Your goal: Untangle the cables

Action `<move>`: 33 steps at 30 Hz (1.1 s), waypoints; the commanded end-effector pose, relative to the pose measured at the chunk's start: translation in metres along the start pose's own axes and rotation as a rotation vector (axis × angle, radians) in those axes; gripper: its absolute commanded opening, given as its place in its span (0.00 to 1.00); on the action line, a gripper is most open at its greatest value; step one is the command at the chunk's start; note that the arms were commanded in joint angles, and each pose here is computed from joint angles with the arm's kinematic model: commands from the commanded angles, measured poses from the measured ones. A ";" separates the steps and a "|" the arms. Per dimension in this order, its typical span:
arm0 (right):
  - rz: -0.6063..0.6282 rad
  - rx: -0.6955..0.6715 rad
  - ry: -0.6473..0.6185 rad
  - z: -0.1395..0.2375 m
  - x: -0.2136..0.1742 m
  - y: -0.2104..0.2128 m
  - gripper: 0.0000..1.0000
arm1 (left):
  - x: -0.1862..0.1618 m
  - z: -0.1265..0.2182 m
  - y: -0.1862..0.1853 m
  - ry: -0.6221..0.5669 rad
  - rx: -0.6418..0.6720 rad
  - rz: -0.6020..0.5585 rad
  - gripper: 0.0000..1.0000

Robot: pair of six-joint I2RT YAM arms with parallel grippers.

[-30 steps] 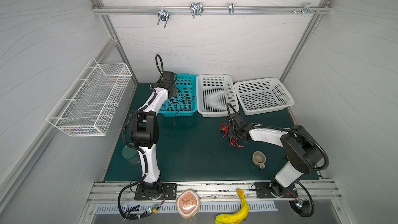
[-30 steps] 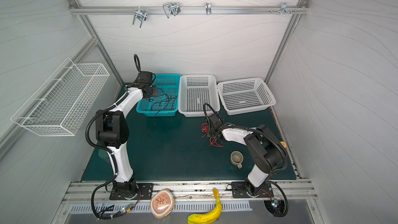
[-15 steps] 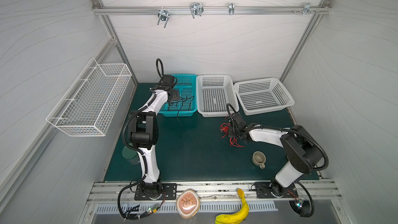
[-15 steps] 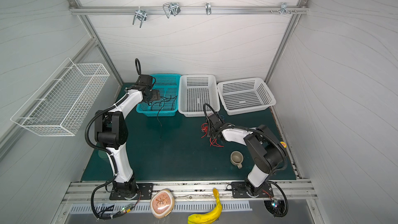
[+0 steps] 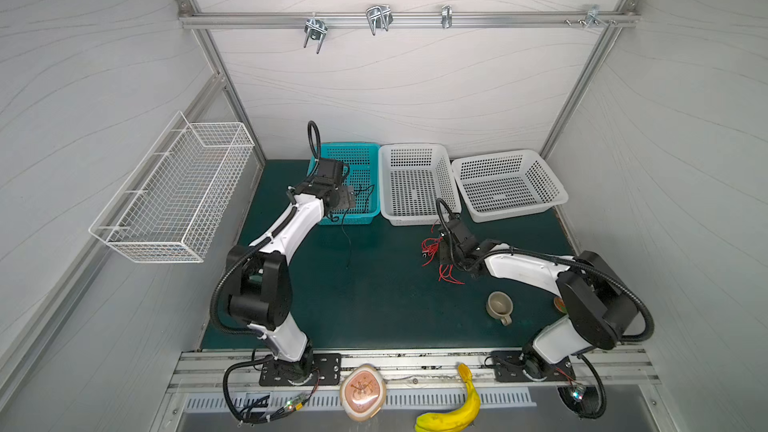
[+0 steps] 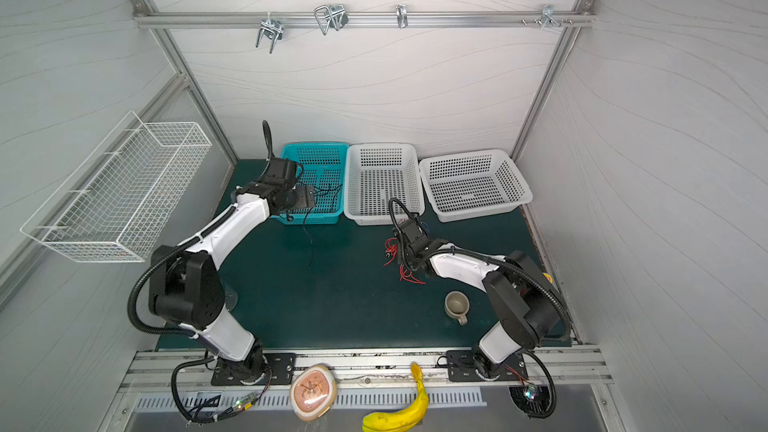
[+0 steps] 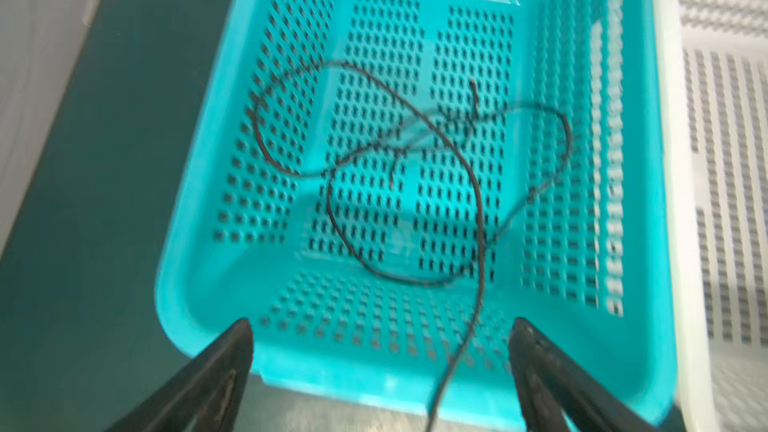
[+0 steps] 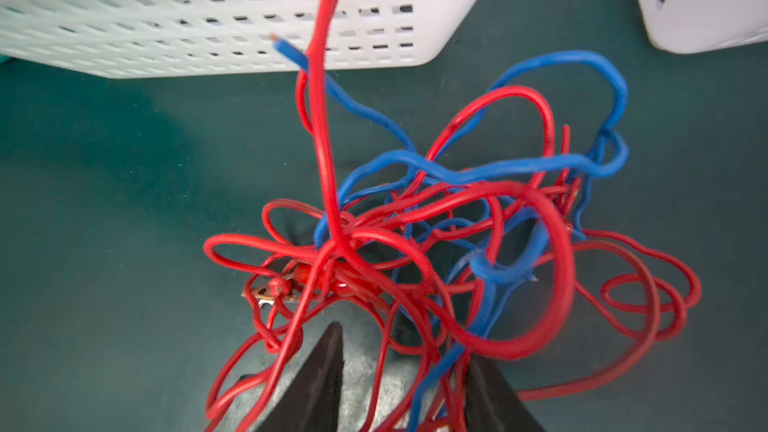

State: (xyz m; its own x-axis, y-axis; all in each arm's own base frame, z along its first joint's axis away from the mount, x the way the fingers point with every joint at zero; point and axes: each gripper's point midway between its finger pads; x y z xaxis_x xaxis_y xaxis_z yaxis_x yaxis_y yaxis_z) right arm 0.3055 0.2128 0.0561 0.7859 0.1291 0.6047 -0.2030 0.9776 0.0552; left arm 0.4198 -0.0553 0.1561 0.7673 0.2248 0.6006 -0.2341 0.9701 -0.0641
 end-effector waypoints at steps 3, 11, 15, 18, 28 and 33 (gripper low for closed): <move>0.022 -0.019 -0.001 0.004 -0.003 -0.004 0.44 | -0.028 0.020 -0.017 -0.014 -0.068 -0.045 0.93; 0.016 0.005 -0.002 0.002 -0.002 0.001 0.45 | -0.072 0.019 -0.013 0.010 -0.118 -0.015 0.84; 0.018 0.011 0.005 0.001 -0.003 0.004 0.45 | -0.085 0.011 -0.018 0.031 -0.152 0.011 0.80; 0.021 0.008 0.010 0.000 -0.003 0.004 0.45 | -0.091 0.002 -0.019 0.041 -0.156 0.029 0.75; 0.029 0.003 0.018 -0.001 -0.002 0.005 0.45 | -0.094 -0.024 -0.027 0.082 -0.142 0.060 0.36; 0.034 0.003 0.020 -0.002 -0.001 0.007 0.45 | -0.093 -0.022 -0.025 0.100 -0.121 0.056 0.07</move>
State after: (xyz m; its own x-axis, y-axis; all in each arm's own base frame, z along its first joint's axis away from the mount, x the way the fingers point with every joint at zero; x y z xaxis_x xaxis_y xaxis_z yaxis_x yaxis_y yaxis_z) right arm 0.3049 0.2141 0.0540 0.7872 0.1462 0.5991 -0.2152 0.9756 0.0447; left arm 0.3497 -0.0933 0.0624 0.8429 0.2704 0.4652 -0.2158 0.9619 -0.1681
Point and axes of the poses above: each gripper's point midway between its finger pads, its own z axis back along the fingers, its own y axis along the line the jaws close on, x = y × z, and after that the axes turned 5 degrees about z, right-handed
